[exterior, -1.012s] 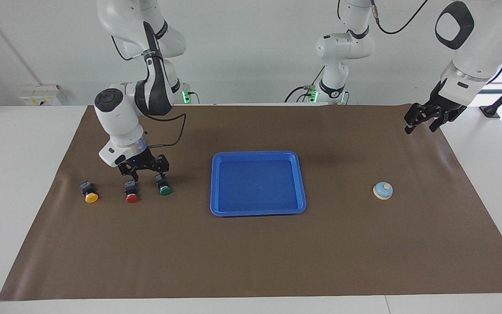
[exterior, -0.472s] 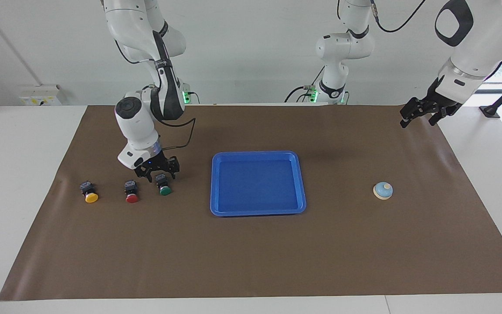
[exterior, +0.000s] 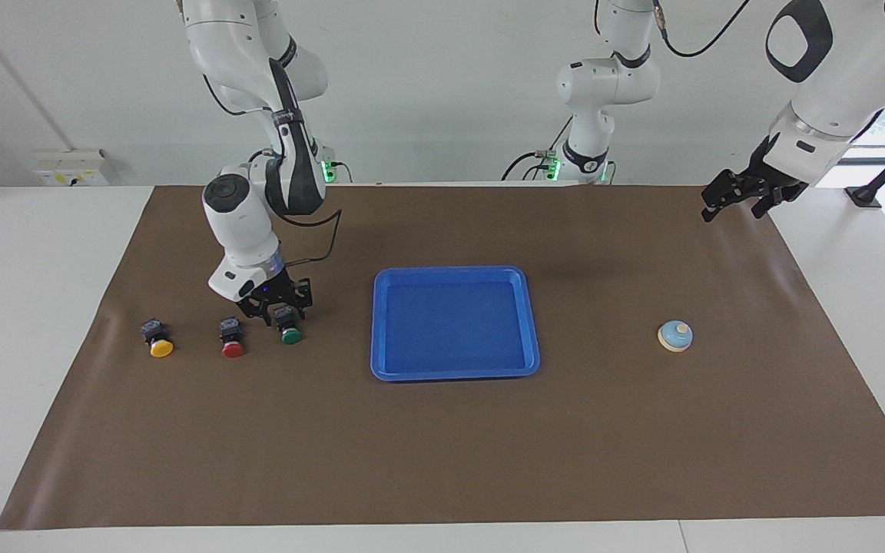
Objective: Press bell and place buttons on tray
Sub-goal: 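Carry the green button with the right gripper into the blue tray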
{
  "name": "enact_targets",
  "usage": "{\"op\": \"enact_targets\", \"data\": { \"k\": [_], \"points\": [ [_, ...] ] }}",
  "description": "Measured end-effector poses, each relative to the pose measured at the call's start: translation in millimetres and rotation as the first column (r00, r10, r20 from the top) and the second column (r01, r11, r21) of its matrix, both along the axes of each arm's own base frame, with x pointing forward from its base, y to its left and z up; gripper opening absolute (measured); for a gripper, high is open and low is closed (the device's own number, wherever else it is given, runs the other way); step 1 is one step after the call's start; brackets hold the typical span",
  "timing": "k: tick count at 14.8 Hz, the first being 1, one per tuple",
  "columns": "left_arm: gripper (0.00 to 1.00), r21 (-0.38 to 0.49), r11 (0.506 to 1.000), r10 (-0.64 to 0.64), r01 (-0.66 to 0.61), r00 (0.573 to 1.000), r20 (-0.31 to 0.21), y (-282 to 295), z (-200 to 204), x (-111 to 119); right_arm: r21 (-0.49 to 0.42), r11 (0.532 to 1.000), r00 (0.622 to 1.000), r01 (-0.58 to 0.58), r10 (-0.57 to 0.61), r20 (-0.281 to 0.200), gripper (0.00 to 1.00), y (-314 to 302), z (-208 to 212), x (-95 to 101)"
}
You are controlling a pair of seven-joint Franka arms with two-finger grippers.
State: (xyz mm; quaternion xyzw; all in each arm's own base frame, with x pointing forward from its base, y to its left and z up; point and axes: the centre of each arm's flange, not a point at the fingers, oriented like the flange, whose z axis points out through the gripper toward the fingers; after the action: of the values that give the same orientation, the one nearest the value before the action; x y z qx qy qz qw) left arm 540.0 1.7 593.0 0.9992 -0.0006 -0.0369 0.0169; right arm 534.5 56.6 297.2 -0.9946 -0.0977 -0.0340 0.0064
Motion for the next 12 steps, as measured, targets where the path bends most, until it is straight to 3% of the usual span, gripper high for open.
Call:
{"op": "enact_targets", "data": {
  "k": [3, 6, 8, 12],
  "points": [
    [1.00, 0.000, 1.000, 0.006, -0.006, 1.000, 0.001, 3.3, 0.6, -0.6, 0.001, 1.000, 1.000, -0.005, 0.005, -0.006, 0.41, 3.7, 12.7, 9.9],
    [1.00, 0.000, 1.000, 0.011, -0.011, 1.000, 0.001, 5.8, 0.5, -0.6, 0.002, 0.999, 0.998, 0.033, -0.033, -0.053, 0.41, 23.6, 78.6, 47.2],
    [1.00, 0.000, 1.000, 0.010, -0.010, 1.000, 0.001, 5.3, 0.5, -0.6, 0.013, 0.996, 0.995, 0.093, -0.093, -0.032, 0.41, 50.2, 119.4, 68.5],
    [1.00, 0.000, 1.000, 0.010, -0.010, 1.000, 0.001, 5.4, 0.5, -0.6, 0.060, 0.968, 0.970, 0.243, -0.242, -0.025, 0.41, 134.0, 110.1, 73.9]
  ]
}}
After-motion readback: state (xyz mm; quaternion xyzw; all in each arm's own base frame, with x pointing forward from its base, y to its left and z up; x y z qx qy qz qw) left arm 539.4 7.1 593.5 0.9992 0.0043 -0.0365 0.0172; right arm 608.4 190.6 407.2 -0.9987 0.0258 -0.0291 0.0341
